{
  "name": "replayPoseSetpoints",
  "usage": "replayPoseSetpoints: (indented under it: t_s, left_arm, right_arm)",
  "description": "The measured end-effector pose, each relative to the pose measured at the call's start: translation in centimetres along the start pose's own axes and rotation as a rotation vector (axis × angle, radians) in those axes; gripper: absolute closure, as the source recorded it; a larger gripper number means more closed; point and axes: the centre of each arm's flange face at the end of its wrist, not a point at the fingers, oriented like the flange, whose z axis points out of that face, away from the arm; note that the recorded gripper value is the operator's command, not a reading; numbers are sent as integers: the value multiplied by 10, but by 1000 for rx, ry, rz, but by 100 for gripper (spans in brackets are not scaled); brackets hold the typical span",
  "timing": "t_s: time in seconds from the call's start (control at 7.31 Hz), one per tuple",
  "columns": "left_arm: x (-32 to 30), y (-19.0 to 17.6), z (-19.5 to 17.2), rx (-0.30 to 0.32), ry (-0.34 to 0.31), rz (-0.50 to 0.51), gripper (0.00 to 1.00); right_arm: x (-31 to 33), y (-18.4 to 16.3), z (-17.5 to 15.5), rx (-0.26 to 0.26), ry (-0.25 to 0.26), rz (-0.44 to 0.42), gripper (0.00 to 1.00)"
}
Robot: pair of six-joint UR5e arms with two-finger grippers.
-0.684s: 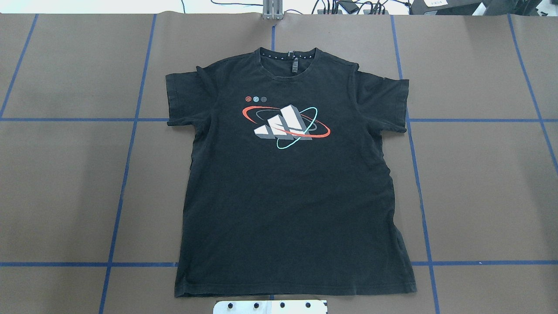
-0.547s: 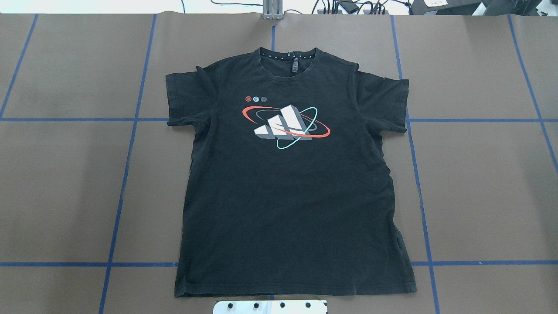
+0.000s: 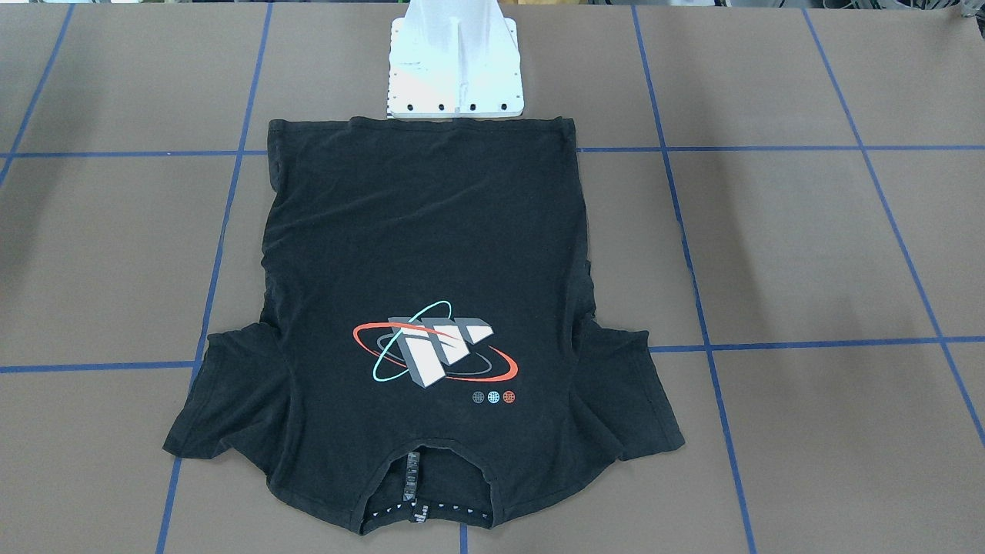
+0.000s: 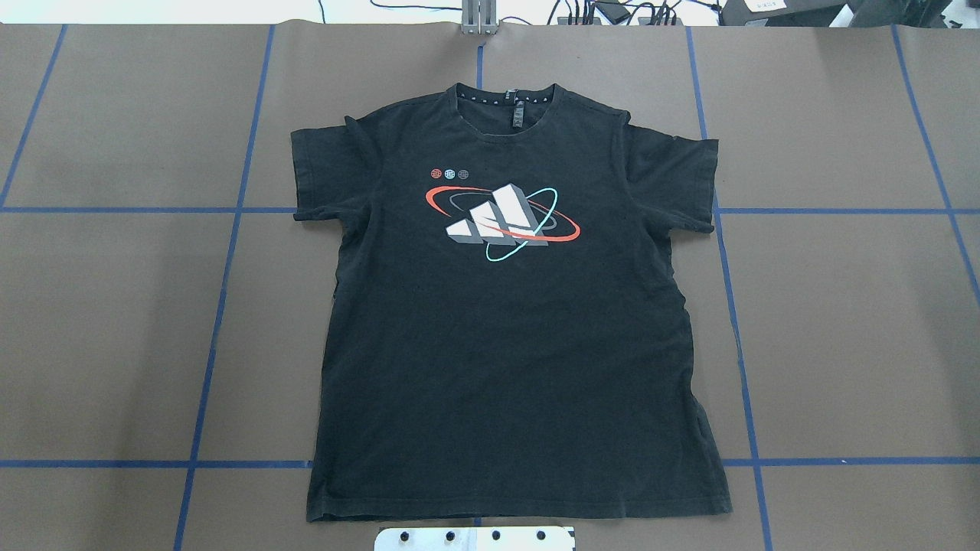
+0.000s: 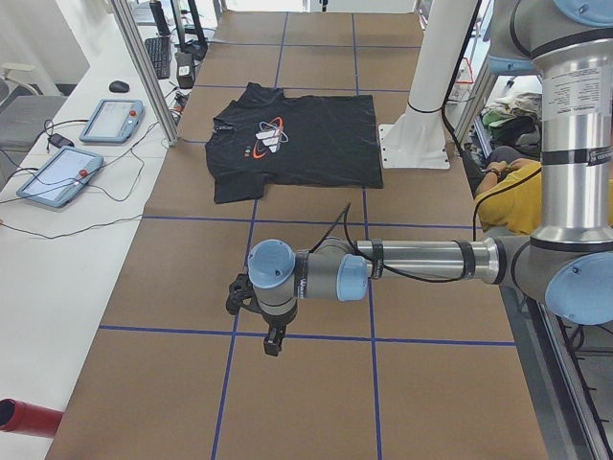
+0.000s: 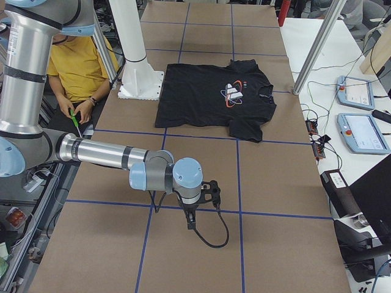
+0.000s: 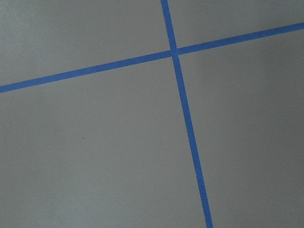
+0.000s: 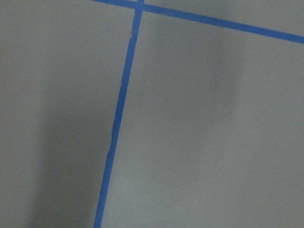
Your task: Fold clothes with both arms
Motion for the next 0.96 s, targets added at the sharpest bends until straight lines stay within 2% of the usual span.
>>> replayPoseSetpoints:
  t_s: [0.27, 0.55, 0.68, 0.96]
  left_arm:
    - [8, -5, -9, 30, -8, 30, 0]
    - [24, -23, -28, 114, -22, 108, 0]
    - [36, -37, -43, 190, -37, 182, 0]
    - [71, -71, -83, 417, -68, 346, 0]
  right_arm:
    - [3, -4, 3, 70, 10, -57, 0]
    - [-7, -18, -10, 166, 21, -118, 0]
    - [-19, -33, -25, 209, 18, -112, 0]
    - [-49, -79, -55, 279, 1, -118, 1]
